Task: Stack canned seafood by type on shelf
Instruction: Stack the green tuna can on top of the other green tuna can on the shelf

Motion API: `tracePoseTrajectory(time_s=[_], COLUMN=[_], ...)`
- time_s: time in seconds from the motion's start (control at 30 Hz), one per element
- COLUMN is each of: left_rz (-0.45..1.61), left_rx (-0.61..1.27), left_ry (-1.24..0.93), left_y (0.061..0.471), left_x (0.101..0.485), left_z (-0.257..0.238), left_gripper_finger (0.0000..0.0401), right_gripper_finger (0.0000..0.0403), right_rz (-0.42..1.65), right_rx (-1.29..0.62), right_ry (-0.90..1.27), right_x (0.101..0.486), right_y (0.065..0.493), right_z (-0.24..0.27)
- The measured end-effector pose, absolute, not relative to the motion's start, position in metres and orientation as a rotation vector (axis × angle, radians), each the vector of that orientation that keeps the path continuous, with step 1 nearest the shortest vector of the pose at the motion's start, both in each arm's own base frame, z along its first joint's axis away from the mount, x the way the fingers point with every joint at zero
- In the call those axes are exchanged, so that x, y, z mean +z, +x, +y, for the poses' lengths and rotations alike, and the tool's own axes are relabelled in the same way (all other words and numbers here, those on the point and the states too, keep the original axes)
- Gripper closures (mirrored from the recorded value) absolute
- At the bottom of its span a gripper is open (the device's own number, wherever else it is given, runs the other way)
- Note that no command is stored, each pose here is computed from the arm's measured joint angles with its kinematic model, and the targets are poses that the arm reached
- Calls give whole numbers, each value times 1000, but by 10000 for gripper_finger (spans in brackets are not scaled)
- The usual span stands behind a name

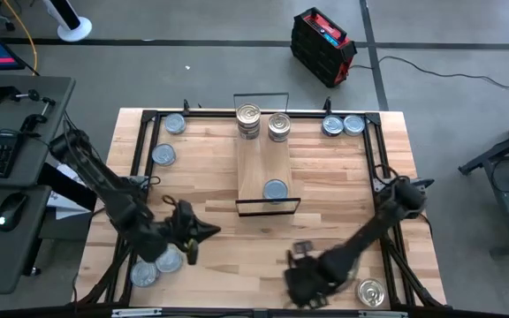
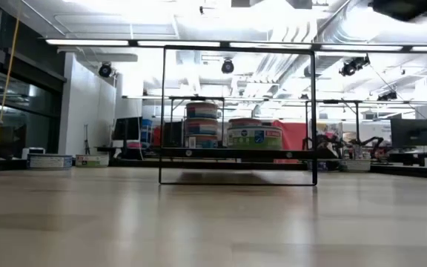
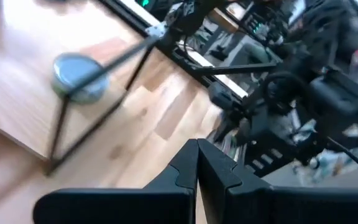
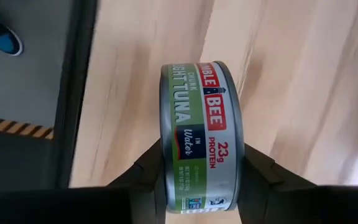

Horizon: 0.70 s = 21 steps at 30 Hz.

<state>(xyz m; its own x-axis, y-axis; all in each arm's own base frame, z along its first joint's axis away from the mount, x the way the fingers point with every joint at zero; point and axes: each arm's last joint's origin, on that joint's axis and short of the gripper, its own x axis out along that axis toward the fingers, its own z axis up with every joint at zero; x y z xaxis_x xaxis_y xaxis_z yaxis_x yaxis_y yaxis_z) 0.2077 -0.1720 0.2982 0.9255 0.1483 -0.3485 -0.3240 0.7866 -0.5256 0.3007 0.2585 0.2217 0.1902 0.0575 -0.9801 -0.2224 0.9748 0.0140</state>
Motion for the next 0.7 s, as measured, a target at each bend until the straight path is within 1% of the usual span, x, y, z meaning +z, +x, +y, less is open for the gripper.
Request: tracePoseTrajectory(time_s=[0.1, 0.2, 0.27, 0.33, 0.43, 0.57, 0.63, 0.7], left_rz=[307, 301, 279, 262, 223, 204, 196, 188], left_rx=[252, 269, 288, 292, 311, 345, 364, 385], left_ry=[-558, -519, -487, -449, -425, -433, -439, -446], left_y=[189, 168, 155, 146, 139, 139, 141, 145], left_x=[314, 328, 336, 342, 349, 350, 351, 350], left_z=[-154, -134, -123, -113, -100, -92, -89, -88], left_gripper_finger=[401, 401, 401, 401, 401, 401, 401, 401], right_gripper_finger=[295, 295, 295, 295, 295, 295, 295, 295], right_rz=[1419, 1419, 1396, 1349, 1259, 1194, 1157, 1136], right_rx=[85, -38, -150, -301, -517, -724, -776, -780], right_ry=[-13, 125, 192, 229, 231, 170, 128, 84], right_x=[217, 221, 227, 238, 255, 273, 277, 276], right_y=[263, 235, 222, 213, 203, 202, 207, 214], right_z=[257, 247, 233, 213, 179, 133, 110, 87])
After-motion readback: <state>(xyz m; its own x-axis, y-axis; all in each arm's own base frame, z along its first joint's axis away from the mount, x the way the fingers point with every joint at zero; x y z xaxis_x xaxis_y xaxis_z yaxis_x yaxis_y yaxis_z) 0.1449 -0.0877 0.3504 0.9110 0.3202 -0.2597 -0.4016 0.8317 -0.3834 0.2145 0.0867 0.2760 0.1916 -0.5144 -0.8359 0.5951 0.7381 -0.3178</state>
